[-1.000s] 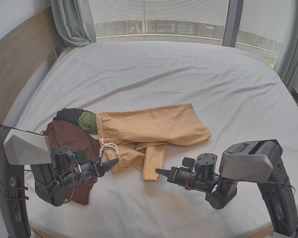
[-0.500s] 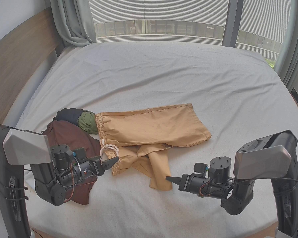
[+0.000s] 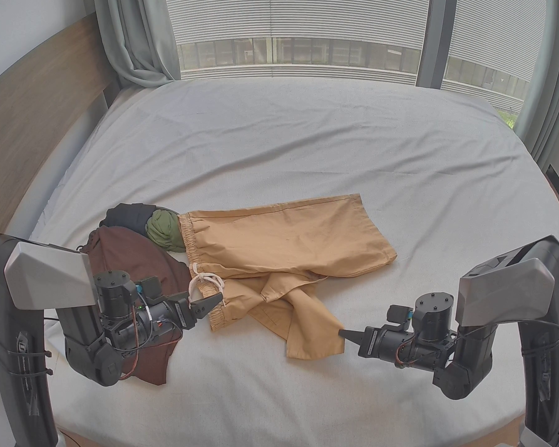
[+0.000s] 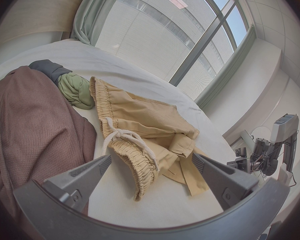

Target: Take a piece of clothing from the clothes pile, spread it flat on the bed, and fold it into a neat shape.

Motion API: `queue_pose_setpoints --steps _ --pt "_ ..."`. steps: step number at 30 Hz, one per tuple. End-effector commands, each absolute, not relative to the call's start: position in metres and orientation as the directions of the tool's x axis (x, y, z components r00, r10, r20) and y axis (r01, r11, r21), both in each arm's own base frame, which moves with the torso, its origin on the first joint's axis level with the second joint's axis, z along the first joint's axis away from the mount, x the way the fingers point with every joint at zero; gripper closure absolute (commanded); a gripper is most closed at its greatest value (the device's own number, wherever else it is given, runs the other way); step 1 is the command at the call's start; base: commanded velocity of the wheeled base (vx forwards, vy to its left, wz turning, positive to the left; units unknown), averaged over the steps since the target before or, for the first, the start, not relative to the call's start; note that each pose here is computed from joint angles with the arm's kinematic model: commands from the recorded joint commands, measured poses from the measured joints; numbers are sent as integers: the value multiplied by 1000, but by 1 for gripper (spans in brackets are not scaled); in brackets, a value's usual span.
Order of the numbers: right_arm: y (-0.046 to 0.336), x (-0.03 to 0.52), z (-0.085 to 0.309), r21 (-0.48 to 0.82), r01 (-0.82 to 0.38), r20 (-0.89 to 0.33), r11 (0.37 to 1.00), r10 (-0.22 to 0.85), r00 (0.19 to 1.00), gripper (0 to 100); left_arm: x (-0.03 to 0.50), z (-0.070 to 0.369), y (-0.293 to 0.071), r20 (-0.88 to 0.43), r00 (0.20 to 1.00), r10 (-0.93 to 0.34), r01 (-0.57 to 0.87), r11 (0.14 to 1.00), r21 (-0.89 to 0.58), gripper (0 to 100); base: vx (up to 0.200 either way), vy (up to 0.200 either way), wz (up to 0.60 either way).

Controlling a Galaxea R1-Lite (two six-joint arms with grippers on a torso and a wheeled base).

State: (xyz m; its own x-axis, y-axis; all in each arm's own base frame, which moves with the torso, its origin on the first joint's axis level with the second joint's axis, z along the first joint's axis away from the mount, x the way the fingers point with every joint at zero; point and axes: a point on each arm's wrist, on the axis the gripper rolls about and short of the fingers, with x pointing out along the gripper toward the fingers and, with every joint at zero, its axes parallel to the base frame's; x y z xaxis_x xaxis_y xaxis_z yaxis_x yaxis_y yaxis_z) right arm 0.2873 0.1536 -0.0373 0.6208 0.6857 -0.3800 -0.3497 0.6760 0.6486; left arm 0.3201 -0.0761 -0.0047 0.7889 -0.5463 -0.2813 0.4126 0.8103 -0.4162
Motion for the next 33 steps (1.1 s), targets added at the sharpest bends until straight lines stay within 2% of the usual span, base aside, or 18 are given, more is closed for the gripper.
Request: queue_pose_setpoints --steps 1,8,9,12,16,18,20,21,27,33 --pt "146 293 -55 632 -321 -415 706 658 629 100 320 -5 -77 -284 787 -548 413 810 -417 0 0 0 0" --pt "146 298 -53 620 -338 -398 708 655 642 100 319 -6 -79 -287 783 -552 416 807 -418 0 0 0 0" --pt "146 298 -51 617 -344 -394 708 656 644 0 319 -6 -79 -284 784 -552 418 807 -417 0 0 0 0" --pt "148 298 -37 607 -376 -360 700 664 656 0 319 -7 -79 -286 783 -552 417 807 -418 0 0 0 0" --pt "150 297 8 570 -461 -245 681 676 695 0 319 -6 -79 -284 783 -554 419 807 -417 0 0 0 0" --pt "158 292 37 556 -528 -162 642 707 688 0 319 -6 -80 -284 782 -555 420 806 -417 0 0 0 0" --pt "164 289 46 553 -551 -139 625 721 678 0 320 -6 -80 -284 782 -555 420 806 -417 0 0 0 0" --pt "173 285 57 547 -589 -102 595 745 659 0 321 -6 -80 -280 783 -555 423 806 -415 0 0 0 0" --pt "214 281 60 556 -634 -128 538 809 574 0 323 -4 -79 -272 788 -552 422 807 -414 0 0 0 0" --pt "243 297 38 610 -595 -175 522 822 541 0 323 -3 -78 -268 791 -550 421 807 -414 0 0 0 0"
